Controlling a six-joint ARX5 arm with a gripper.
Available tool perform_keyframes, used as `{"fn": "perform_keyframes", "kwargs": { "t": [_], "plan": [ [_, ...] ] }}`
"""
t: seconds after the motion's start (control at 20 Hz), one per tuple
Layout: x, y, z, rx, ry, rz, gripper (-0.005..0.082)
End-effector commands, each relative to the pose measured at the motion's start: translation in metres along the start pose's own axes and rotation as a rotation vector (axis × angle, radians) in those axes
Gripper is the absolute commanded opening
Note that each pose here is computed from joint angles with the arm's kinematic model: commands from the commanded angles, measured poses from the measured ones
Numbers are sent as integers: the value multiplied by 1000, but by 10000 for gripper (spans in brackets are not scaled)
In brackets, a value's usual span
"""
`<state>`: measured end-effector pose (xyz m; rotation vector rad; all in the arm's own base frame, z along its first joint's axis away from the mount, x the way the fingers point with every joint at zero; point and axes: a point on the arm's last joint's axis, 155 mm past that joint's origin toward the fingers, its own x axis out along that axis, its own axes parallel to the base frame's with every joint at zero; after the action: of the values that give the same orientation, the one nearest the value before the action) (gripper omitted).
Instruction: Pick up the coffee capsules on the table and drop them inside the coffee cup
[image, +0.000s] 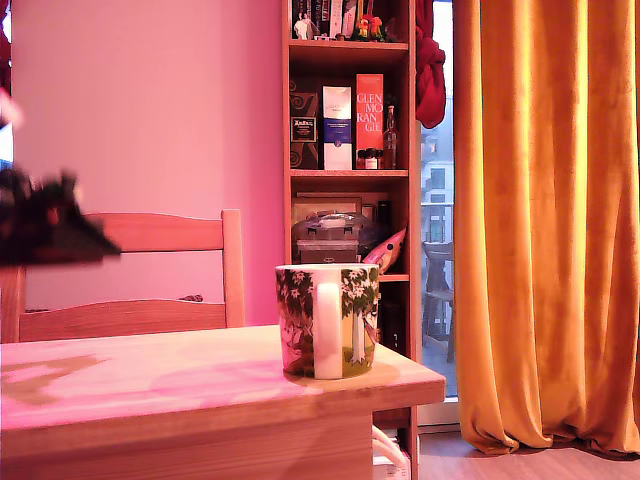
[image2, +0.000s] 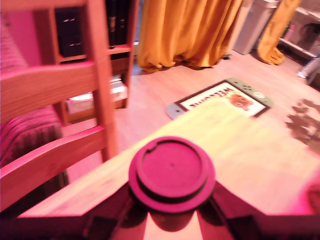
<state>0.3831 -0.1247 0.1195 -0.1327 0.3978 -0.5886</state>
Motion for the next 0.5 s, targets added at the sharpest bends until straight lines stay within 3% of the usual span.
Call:
{"fn": "perform_keyframes", "kwargs": {
  "t": [0.0,0.2,0.45],
  "plan": [
    [-6,-14,9,26,-16,-23,120],
    [-10,-39,21,63,-39,-67,120],
    [0,-89,12,103,-14,-174,120]
  ]
}}
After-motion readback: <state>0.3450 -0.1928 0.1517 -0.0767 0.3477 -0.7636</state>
